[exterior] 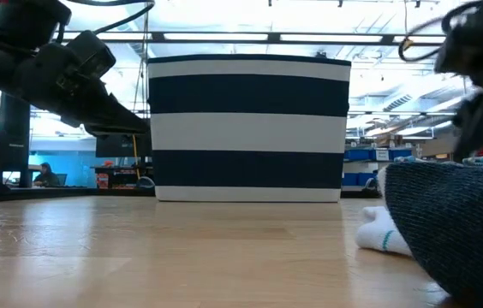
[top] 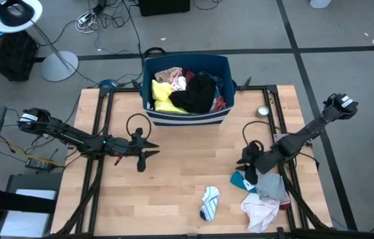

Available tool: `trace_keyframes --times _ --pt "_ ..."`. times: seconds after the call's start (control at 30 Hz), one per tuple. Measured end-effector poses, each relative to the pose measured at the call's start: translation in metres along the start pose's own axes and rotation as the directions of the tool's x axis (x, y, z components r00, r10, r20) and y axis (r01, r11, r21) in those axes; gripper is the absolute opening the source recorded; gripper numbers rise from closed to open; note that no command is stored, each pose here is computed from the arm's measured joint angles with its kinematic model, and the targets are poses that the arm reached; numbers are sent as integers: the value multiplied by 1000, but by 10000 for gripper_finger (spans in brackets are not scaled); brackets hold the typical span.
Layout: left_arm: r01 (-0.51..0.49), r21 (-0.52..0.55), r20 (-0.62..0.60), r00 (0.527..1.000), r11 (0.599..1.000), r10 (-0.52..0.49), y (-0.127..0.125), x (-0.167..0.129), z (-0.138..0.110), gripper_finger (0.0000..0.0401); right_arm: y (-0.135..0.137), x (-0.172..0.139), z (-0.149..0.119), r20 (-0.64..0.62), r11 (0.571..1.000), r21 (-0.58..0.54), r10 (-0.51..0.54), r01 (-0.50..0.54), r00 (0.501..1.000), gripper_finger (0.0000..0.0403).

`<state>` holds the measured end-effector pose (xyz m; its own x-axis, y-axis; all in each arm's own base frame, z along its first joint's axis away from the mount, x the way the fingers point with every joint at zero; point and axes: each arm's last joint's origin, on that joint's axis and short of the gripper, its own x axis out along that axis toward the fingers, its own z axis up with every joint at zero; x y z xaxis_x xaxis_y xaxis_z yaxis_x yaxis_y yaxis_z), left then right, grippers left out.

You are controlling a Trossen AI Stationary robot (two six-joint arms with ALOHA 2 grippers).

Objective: Sort clothes
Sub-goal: Put the gray underwear into the blue laundry bin

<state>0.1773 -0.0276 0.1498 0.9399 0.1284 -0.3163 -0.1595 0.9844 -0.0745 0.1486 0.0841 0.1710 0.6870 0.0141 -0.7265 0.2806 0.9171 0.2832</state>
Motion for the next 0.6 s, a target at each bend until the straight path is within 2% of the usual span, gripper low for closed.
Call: trace_keyframes --times 0.17,0.27,0.37,0.6 --pt "-1 2 -1 1000 1000 1 0 0 0 115 -16 2 -15 -205 976 142 -134 165 970 143" --pt "-1 2 -2 1000 1000 1 0 0 0 115 -21 -1 -21 -307 952 208 -157 227 939 144" --pt "-1 3 -2 1000 1000 1 0 0 0 115 -22 -1 -24 -363 945 225 -144 236 921 144" --pt "-1 3 -2 1000 1000 1 0 0 0 115 -16 8 -27 -369 951 212 -137 227 919 143"
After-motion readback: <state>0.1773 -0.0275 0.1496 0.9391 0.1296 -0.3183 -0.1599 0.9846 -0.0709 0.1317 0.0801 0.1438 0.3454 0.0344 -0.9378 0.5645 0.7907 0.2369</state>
